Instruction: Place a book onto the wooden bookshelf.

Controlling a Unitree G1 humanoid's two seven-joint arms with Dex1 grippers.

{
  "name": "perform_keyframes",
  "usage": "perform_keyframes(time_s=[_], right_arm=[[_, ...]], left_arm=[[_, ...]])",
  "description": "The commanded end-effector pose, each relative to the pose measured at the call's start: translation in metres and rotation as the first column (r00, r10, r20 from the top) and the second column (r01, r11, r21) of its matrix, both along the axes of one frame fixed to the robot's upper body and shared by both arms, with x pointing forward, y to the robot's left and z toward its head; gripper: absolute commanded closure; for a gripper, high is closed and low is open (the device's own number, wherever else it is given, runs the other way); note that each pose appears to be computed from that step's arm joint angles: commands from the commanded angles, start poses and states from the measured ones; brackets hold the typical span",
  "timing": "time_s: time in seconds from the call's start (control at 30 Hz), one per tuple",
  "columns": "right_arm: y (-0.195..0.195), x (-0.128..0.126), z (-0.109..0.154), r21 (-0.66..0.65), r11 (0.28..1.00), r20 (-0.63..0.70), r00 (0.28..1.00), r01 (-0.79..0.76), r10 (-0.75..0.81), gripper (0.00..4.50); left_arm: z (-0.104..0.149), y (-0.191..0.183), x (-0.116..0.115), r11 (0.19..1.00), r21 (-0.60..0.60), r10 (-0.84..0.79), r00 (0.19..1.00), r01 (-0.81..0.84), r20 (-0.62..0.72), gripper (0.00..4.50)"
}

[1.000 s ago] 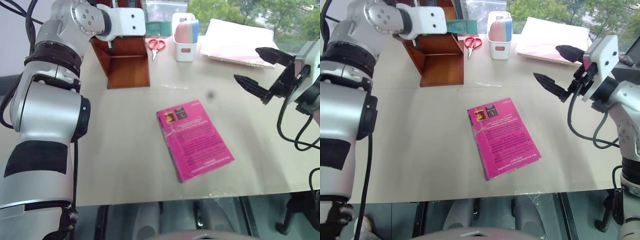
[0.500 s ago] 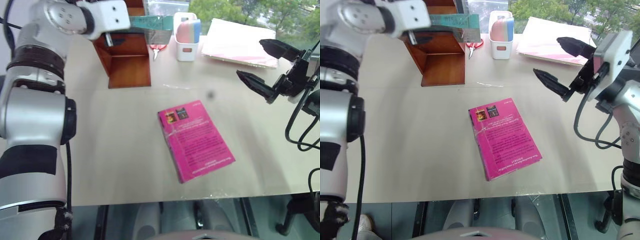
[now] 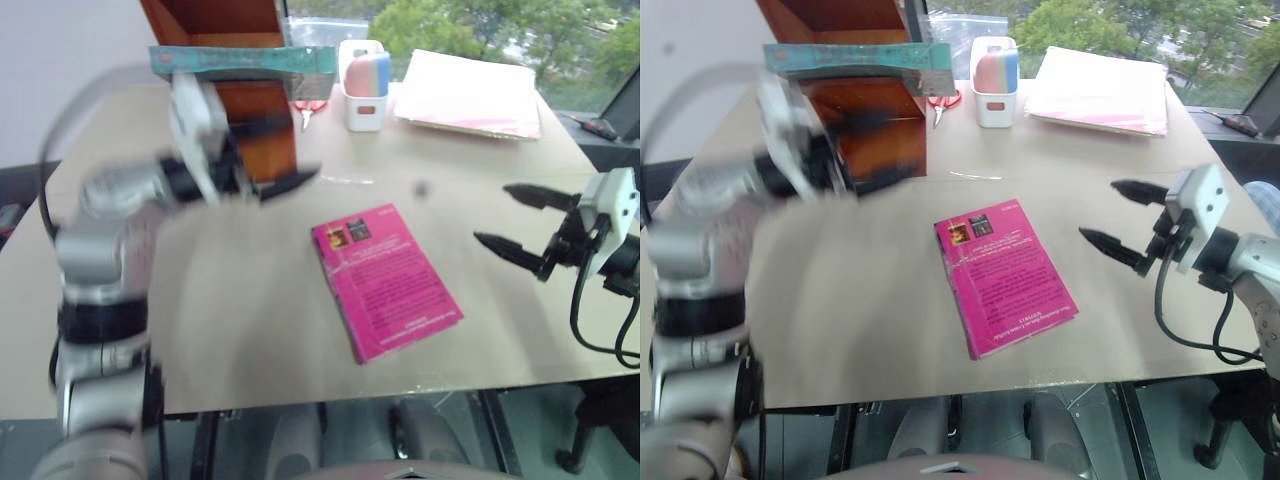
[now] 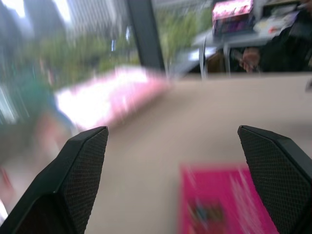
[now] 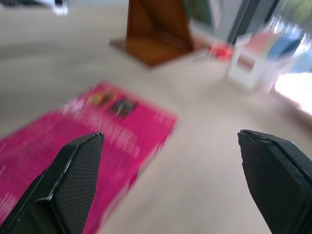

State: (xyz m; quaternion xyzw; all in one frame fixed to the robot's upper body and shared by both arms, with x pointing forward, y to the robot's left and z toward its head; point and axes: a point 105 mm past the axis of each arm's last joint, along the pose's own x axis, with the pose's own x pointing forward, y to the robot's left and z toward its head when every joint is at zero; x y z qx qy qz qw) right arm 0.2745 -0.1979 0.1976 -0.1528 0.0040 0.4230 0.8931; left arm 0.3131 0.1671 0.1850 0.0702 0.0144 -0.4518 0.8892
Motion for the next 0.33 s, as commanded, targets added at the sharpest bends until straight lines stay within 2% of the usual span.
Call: perform_keyframes(time_s=[0.03,0.1,0.17,0.33], right_arm=[[-0.023,-0.018,-0.01,-0.08,0.995,-0.003,0.998,0.055,-0.055,0.0],[-0.039,-0.034,-0.023,-0.115,0.989,-0.045,0.994,0.089,-0.095,0.0],[-0.047,-0.044,-0.026,-0.119,0.986,-0.054,0.99,0.12,-0.127,0.0],[-0.048,-0.048,-0.028,-0.114,0.985,-0.06,0.989,0.131,-0.138,0.0]], left_arm=[[0.002,0.024,-0.025,0.989,0.038,0.134,0.983,-0.139,0.127,0.04],[-0.014,0.043,-0.045,0.98,0.062,0.181,0.978,-0.188,0.1,0.04],[-0.022,0.06,-0.054,0.969,0.082,0.226,0.97,-0.233,0.084,0.04],[-0.033,0.076,-0.06,0.959,0.112,0.256,0.966,-0.26,0.047,0.04]])
